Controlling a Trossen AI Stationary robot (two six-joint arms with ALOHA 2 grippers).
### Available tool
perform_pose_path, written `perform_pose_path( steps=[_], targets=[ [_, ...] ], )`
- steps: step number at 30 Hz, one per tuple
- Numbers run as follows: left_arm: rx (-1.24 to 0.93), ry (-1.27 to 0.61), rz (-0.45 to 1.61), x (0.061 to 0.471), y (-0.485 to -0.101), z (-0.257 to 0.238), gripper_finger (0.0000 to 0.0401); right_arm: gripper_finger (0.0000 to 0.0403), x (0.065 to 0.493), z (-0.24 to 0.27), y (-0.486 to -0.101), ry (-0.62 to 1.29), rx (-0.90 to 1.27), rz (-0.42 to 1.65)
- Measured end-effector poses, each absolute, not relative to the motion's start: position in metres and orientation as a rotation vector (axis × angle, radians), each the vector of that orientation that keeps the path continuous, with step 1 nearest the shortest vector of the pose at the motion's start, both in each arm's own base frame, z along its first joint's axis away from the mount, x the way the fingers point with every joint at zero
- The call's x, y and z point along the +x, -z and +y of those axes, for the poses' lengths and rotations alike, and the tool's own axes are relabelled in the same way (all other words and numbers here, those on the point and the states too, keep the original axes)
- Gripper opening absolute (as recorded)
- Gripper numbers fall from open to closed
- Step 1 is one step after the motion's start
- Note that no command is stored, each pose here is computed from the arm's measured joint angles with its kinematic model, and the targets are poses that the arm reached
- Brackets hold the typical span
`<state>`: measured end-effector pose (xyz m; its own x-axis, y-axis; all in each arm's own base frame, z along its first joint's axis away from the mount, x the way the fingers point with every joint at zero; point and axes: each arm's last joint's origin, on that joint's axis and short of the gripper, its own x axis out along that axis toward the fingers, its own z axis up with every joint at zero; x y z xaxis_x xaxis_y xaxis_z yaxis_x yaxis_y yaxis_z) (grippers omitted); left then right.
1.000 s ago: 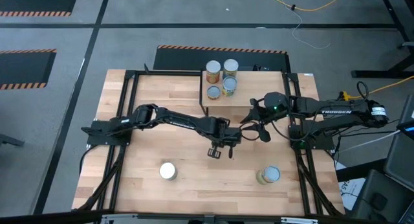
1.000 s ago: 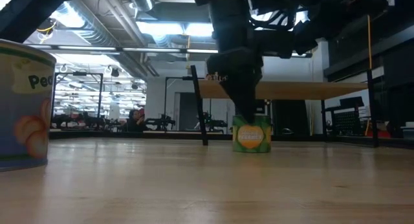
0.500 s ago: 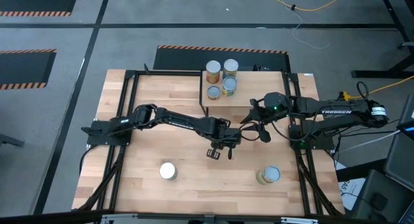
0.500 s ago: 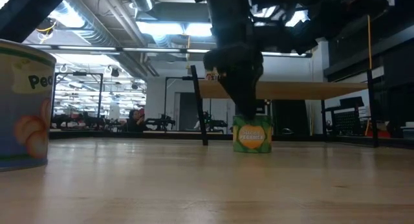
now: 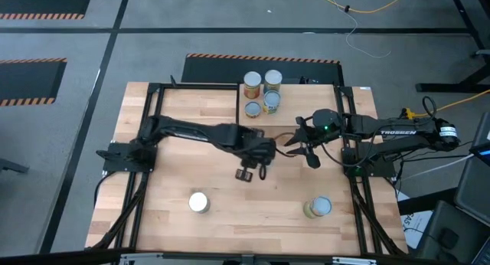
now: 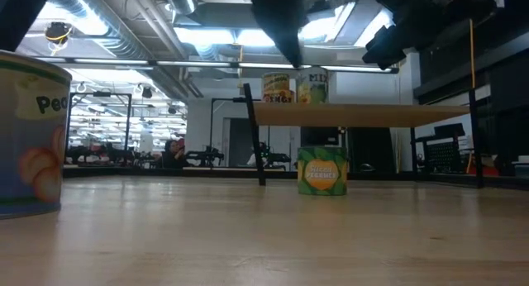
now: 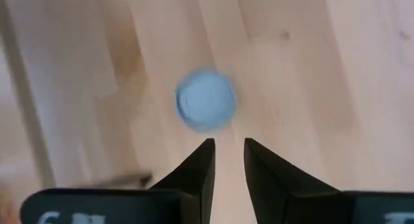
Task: Pick and place cans onto a shelf
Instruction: Put the blue canned peaches on the shelf
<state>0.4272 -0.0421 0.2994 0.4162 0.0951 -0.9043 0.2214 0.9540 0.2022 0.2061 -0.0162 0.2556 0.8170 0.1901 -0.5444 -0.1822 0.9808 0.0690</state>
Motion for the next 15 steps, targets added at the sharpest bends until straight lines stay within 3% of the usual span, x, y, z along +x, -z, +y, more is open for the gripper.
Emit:
perform_pose_path(
  steps=[7, 15],
  targets=[
    [0.114, 0.037, 1.19, 0.376, -0.349, -0.053, 0.0074, 0.0141, 0.206, -0.016, -0.255, -0.198, 0.016, 0.585],
    [-0.069, -0.047, 1.24, 0.327, -0.376, -0.099, 0.0074, 0.0141, 0.208, -0.016, -0.253, -0.2, 0.018, 0.597]
  ],
)
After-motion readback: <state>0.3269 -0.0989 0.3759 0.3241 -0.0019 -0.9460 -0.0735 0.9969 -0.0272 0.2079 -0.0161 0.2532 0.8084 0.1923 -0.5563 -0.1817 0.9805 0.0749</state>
